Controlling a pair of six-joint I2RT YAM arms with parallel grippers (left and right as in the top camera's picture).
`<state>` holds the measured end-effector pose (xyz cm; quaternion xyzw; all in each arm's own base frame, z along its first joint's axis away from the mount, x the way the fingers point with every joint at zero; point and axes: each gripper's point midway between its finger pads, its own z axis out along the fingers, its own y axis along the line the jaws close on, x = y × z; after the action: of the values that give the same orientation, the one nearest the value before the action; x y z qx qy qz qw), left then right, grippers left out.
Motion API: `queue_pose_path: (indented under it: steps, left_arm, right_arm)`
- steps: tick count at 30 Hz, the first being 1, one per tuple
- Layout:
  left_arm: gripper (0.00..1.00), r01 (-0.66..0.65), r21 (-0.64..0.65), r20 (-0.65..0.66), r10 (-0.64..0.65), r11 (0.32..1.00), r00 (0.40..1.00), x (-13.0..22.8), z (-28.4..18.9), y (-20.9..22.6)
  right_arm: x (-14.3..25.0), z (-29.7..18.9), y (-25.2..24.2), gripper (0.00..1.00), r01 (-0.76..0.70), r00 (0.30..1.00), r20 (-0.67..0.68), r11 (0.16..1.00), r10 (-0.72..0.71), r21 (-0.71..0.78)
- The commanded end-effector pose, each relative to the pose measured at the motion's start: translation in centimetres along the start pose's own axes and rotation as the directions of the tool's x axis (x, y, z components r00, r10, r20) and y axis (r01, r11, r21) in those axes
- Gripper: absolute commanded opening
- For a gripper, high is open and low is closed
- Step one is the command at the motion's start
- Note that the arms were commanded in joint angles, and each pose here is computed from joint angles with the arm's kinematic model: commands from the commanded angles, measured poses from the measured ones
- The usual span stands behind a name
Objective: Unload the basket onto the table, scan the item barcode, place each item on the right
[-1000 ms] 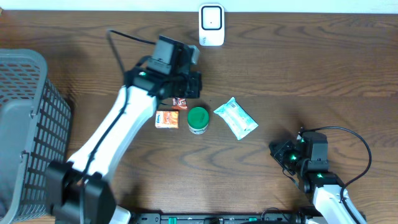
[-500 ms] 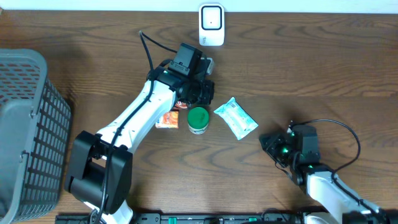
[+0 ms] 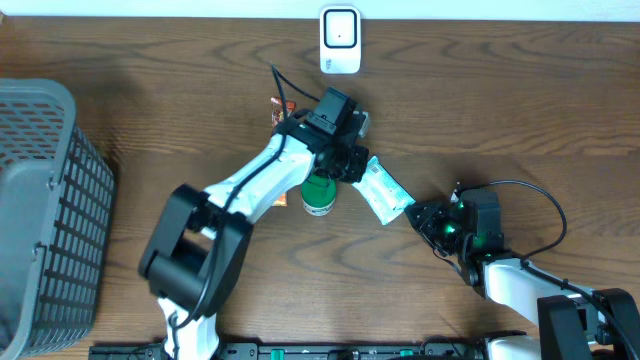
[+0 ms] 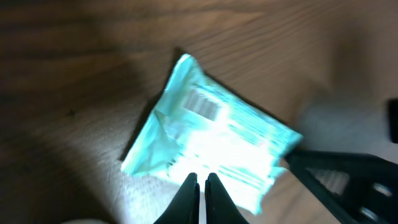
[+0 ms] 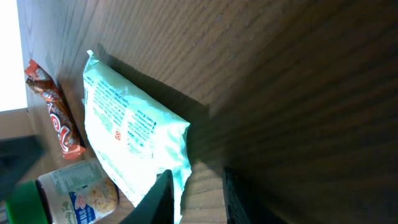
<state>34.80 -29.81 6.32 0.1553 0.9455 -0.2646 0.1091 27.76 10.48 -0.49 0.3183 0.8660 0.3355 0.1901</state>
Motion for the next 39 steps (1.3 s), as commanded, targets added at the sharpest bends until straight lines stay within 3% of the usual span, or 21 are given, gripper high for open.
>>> queue_pose_path:
  steps: [1,5,7,16,21,25,28,31,33,36,39]
  left_arm:
    - [0.07,0.061,-0.002,-0.037,-0.061,0.998,0.997,0.5,2.4,1.2]
    - [0.07,0.062,0.001,-0.029,-0.062,0.998,0.998,0.2,3.0,1.3]
    - [0.07,0.061,0.006,-0.015,-0.061,0.998,0.998,-0.1,3.0,1.2]
    - [0.07,0.082,-0.023,0.005,-0.082,0.996,0.997,-0.5,2.7,1.7]
    - [0.07,0.098,-0.210,0.009,-0.099,0.973,0.995,0.0,-0.1,4.9]
    - [0.07,0.151,-0.379,0.021,-0.154,0.913,0.988,1.0,-4.3,8.6]
    - [0.07,0.189,-0.434,0.046,-0.188,0.881,0.981,1.3,-7.1,10.2]
    - [0.07,0.223,-0.419,0.080,-0.209,0.880,0.975,0.8,-8.7,10.5]
    - [0.07,0.219,-0.320,0.076,-0.205,0.922,0.976,0.3,-8.5,8.6]
    - [0.07,0.159,-0.168,0.063,-0.151,0.973,0.987,-0.5,-7.5,5.1]
    - [0.07,0.109,-0.145,0.086,-0.098,0.983,0.992,-1.2,-6.7,3.3]
  right_arm:
    - [2.2,0.2,-5.9,0.29,-0.065,0.997,-0.022,0.979,0.070,0.193]
    - [2.2,0.2,-5.9,0.67,-0.069,0.997,-0.021,0.979,0.074,0.193]
    - [2.2,0.2,-5.9,0.74,-0.073,0.997,-0.021,0.978,0.078,0.194]
    - [2.3,0.1,-6.0,0.78,-0.076,0.996,-0.021,0.977,0.082,0.197]
    - [2.3,0.1,-6.3,0.80,-0.075,0.997,-0.018,0.974,0.080,0.212]
    - [2.1,0.0,-6.5,0.81,-0.072,0.997,-0.008,0.972,0.076,0.223]
    - [2.1,0.0,-6.5,0.81,-0.072,0.997,-0.008,0.972,0.076,0.223]
    - [2.1,0.0,-6.5,0.82,-0.072,0.997,-0.009,0.972,0.076,0.223]
    - [2.1,0.0,-6.5,0.82,-0.072,0.997,-0.008,0.972,0.075,0.223]
    - [2.1,0.0,-6.6,0.83,-0.072,0.997,-0.004,0.972,0.075,0.225]
    - [2.0,0.0,-6.6,0.84,-0.072,0.997,-0.002,0.971,0.074,0.226]
